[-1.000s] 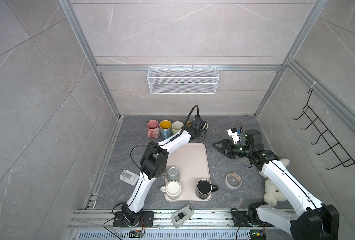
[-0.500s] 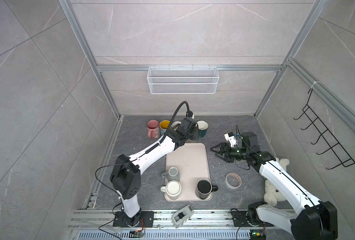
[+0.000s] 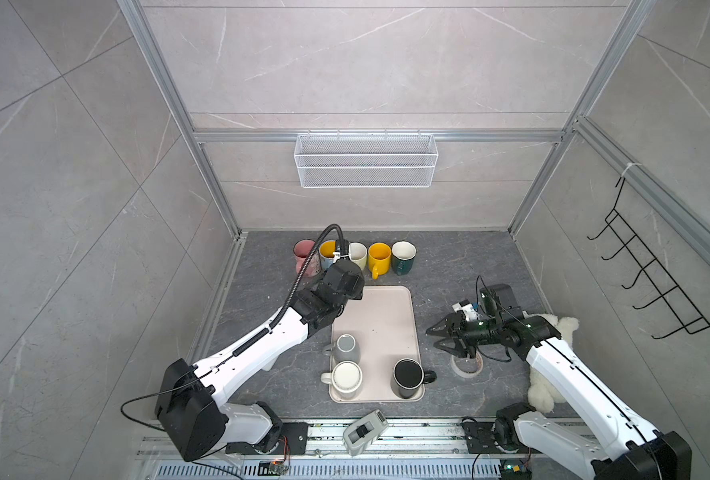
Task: Turn the mug right side up
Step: 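Move the right gripper to the black mug on the tray while the left retracts, then grasp the black mug's handle with the right gripper, then lift and rotate the black mug upright with the right gripper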
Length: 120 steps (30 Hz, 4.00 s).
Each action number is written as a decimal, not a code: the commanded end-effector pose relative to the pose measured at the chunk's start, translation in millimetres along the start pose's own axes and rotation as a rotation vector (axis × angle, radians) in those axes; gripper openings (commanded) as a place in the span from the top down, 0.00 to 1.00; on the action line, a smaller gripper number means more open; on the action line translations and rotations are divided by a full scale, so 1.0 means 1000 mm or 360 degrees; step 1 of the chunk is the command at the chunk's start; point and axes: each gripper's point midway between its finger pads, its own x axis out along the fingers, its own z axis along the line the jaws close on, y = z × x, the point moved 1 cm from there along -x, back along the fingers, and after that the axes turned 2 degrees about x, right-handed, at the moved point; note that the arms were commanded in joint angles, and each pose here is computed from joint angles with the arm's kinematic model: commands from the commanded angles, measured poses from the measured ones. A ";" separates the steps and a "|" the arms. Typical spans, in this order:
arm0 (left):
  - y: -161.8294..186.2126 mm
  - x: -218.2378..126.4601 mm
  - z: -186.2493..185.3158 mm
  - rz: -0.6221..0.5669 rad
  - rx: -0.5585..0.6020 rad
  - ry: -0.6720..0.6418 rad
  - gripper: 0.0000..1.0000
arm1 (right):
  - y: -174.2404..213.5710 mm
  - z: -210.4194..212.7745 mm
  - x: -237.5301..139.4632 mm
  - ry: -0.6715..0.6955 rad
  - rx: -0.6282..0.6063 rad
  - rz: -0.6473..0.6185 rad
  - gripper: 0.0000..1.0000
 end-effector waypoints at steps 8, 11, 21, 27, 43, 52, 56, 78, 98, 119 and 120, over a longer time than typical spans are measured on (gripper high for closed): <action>0.008 -0.016 0.035 -0.0085 0.0019 -0.0207 0.44 | 0.035 -0.073 0.003 0.0473 0.0492 0.0160 0.46; 0.010 -0.015 0.037 -0.0074 0.0033 -0.0224 0.43 | 0.030 -0.080 0.016 0.0485 0.0560 0.0139 0.45; 0.016 -0.012 0.037 -0.0050 0.0033 -0.0233 0.42 | 0.014 -0.093 0.049 0.0463 0.0770 0.0047 0.44; 0.016 -0.009 0.036 -0.0053 0.0044 -0.0240 0.40 | 0.008 -0.092 0.054 0.0471 0.0783 0.0017 0.43; 0.020 -0.003 0.035 -0.0019 0.0078 -0.0258 0.39 | -0.006 -0.085 0.075 0.0448 0.0800 0.0034 0.60; 0.022 -0.001 0.035 -0.0009 0.0084 -0.0262 0.39 | -0.008 -0.080 0.081 0.0440 0.0787 0.0061 0.68; 0.022 -0.001 0.035 -0.0006 0.0089 -0.0266 0.39 | -0.009 -0.075 0.082 0.0432 0.0779 0.0066 0.68; 0.027 0.002 0.036 0.0014 0.0102 -0.0277 0.39 | -0.011 -0.060 0.085 0.0386 0.0732 0.0078 0.96; -0.014 -0.005 0.018 -0.0074 -0.0047 0.0035 0.40 | -0.038 0.073 0.034 0.0227 -0.0532 -0.0457 1.00; -0.079 -0.018 -0.083 0.0150 -0.0233 0.1234 0.44 | -0.032 0.136 -0.029 0.0571 -0.1819 -0.1400 1.00; -0.079 -0.019 -0.084 0.0168 -0.0217 0.1245 0.45 | -0.030 0.140 -0.031 0.0563 -0.1890 -0.1431 1.00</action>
